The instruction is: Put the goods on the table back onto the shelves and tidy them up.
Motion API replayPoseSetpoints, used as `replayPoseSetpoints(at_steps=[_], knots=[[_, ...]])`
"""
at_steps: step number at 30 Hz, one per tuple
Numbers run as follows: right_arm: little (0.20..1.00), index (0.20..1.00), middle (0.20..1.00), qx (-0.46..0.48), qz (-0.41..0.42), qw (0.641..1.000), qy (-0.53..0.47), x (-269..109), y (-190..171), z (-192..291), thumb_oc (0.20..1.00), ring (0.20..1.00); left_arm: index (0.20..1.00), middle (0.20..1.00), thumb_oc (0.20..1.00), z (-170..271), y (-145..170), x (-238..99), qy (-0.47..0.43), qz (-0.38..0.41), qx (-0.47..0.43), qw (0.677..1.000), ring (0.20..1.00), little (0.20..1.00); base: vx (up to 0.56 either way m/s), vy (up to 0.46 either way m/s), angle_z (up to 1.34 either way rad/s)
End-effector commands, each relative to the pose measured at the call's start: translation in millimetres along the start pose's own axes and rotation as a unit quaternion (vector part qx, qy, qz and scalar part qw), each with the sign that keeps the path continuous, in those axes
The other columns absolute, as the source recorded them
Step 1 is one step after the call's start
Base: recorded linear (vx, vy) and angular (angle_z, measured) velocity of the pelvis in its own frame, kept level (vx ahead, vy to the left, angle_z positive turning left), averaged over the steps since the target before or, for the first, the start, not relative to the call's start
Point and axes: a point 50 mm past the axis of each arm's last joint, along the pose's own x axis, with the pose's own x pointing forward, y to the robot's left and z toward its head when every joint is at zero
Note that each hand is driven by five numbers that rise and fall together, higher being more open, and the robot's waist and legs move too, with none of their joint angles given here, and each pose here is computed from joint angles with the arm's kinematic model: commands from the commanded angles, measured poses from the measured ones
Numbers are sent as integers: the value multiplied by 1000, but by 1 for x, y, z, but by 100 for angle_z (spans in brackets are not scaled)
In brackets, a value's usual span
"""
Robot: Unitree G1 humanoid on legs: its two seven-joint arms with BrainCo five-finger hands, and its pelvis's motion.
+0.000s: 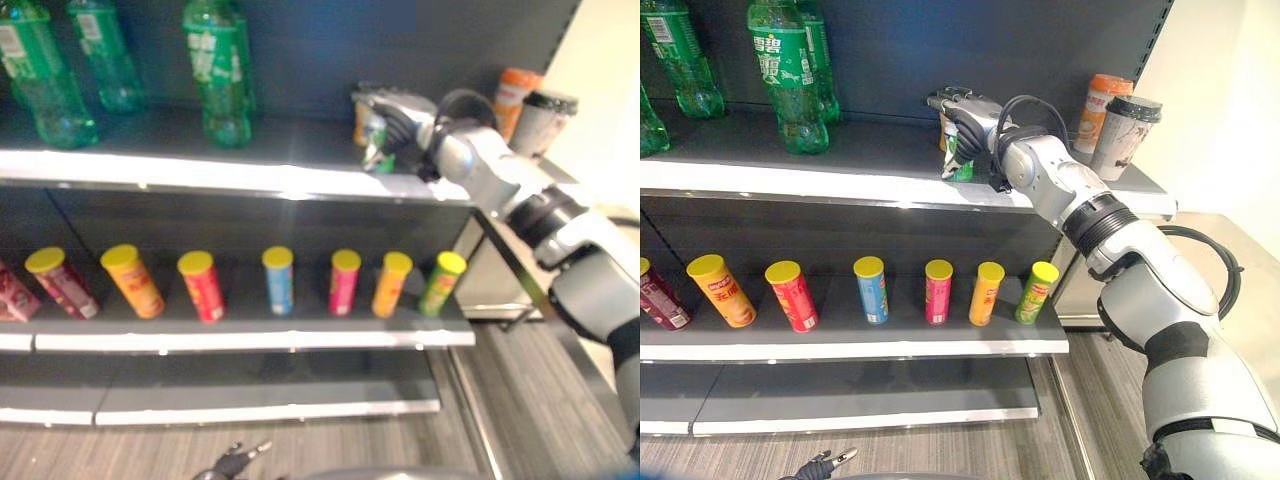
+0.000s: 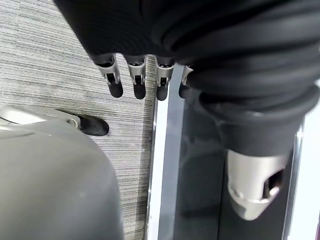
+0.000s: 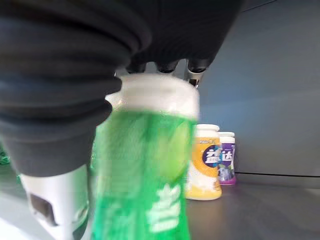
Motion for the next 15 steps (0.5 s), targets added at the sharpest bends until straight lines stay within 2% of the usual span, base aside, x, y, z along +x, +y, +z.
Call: replayPoseSetpoints(at_steps=[1,15], knots=[[1000,1000,1000,-46,-100,994,22,-4,-69,-11,1000,1000,1000,1000,1000,29,0,6,-34,7,17,999,1000,1000,0,0,0],[1000,1000,1000,-20,-145,989,32,-15,-59,-21,1000,1000,1000,1000,1000,29,1,5,-39,17,27,999,1000,1000,0,0,0]])
